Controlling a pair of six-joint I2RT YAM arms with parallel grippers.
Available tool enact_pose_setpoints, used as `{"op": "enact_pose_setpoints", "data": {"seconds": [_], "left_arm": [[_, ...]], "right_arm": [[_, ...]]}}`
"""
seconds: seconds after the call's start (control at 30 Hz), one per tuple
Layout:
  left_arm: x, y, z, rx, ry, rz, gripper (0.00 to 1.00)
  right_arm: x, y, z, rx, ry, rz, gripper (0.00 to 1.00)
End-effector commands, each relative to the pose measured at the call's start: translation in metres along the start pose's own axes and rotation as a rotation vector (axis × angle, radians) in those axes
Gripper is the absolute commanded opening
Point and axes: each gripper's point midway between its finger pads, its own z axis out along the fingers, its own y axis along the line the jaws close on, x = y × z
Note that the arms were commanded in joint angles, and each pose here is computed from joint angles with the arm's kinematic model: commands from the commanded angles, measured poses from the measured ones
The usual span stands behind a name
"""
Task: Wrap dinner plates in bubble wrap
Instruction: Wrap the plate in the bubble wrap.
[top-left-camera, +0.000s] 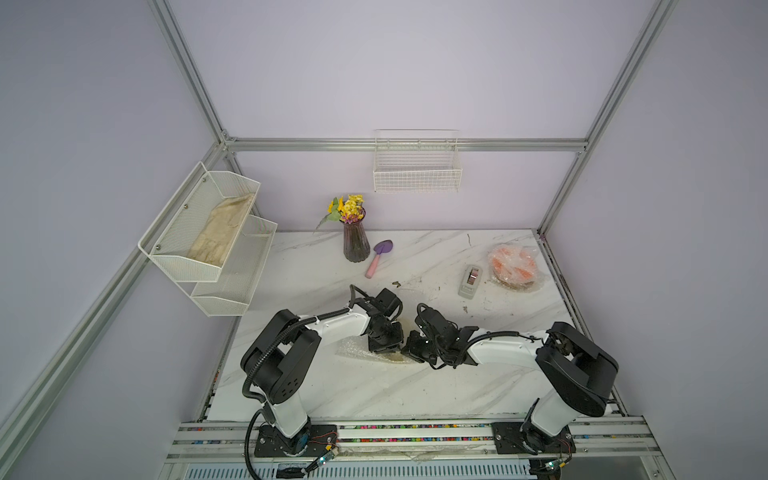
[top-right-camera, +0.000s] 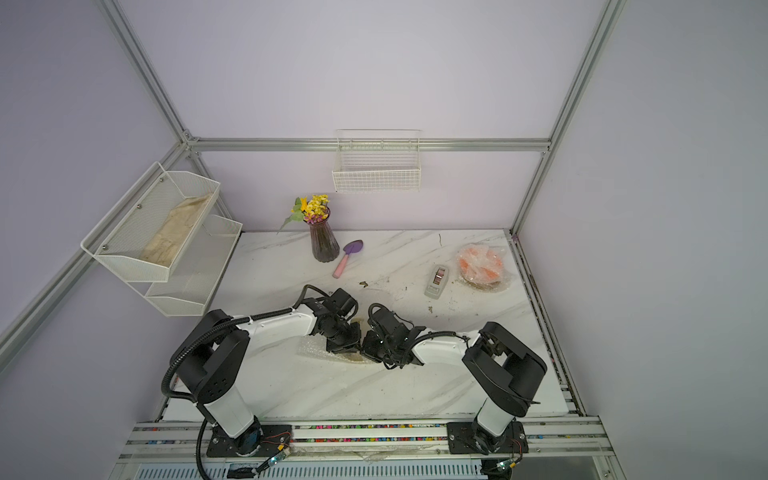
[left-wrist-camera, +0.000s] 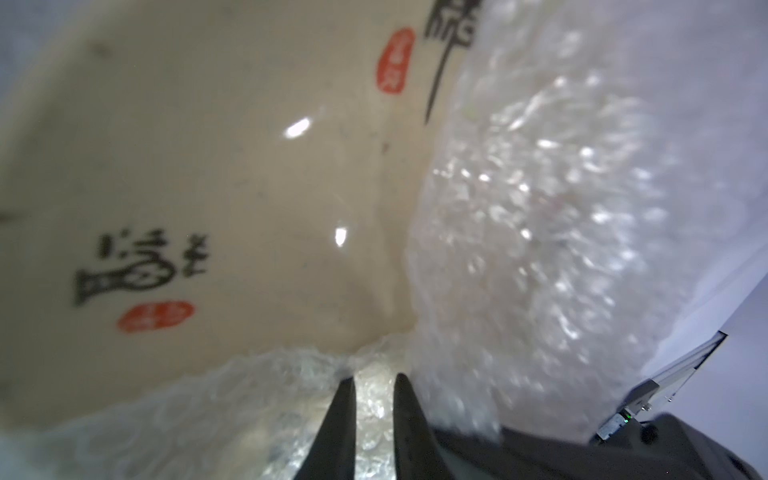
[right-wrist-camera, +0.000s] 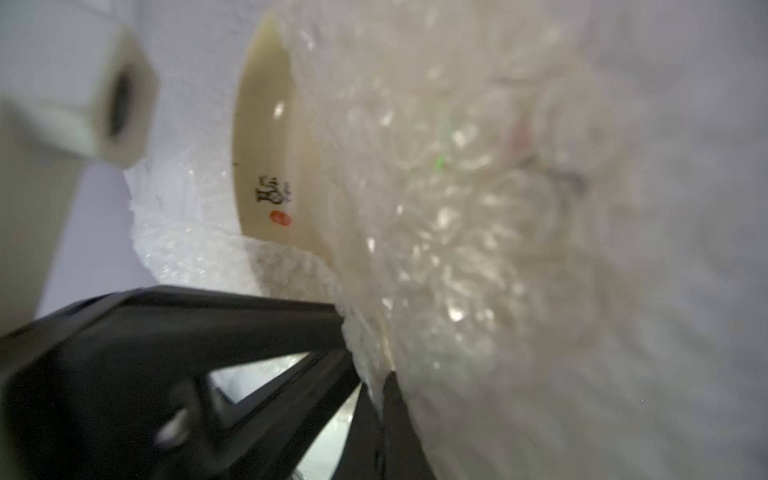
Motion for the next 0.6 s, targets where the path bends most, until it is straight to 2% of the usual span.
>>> {"op": "enact_pose_setpoints", "data": {"seconds": [0.0, 0.07, 0.13, 0.3, 0.47, 0.57], "left_arm": [[-0.009, 0.014, -0.035, -0.044, -0.091, -0.029, 0.19], [-0.016, 0.020, -0.053, -0.065, -0.134, -0.031, 0.19], [-0.019, 0.035, -0.056, -0.113, -0.138, -0.040, 0.19], [-0.009, 0.061, -0.028, -0.142, -0.047, -0.058, 0.11], [-0.001, 0.064, -0.008, -0.094, -0.010, -0.084, 0.07], [-0.001, 0.063, -0.005, -0.084, -0.004, -0.090, 0.06]], "right_arm": [[-0.002, -0.005, 0.005, 0.004, -0.014, 0.032, 0.00], [0.000, -0.011, 0.008, 0.020, -0.005, 0.028, 0.00], [0.000, -0.010, 0.008, 0.024, -0.002, 0.016, 0.00], [-0.005, 0.020, 0.003, -0.027, 0.010, -0.034, 0.00], [0.007, 0.052, 0.014, -0.141, 0.093, -0.039, 0.00], [0.016, 0.050, 0.026, -0.143, 0.132, -0.030, 0.00]]}}
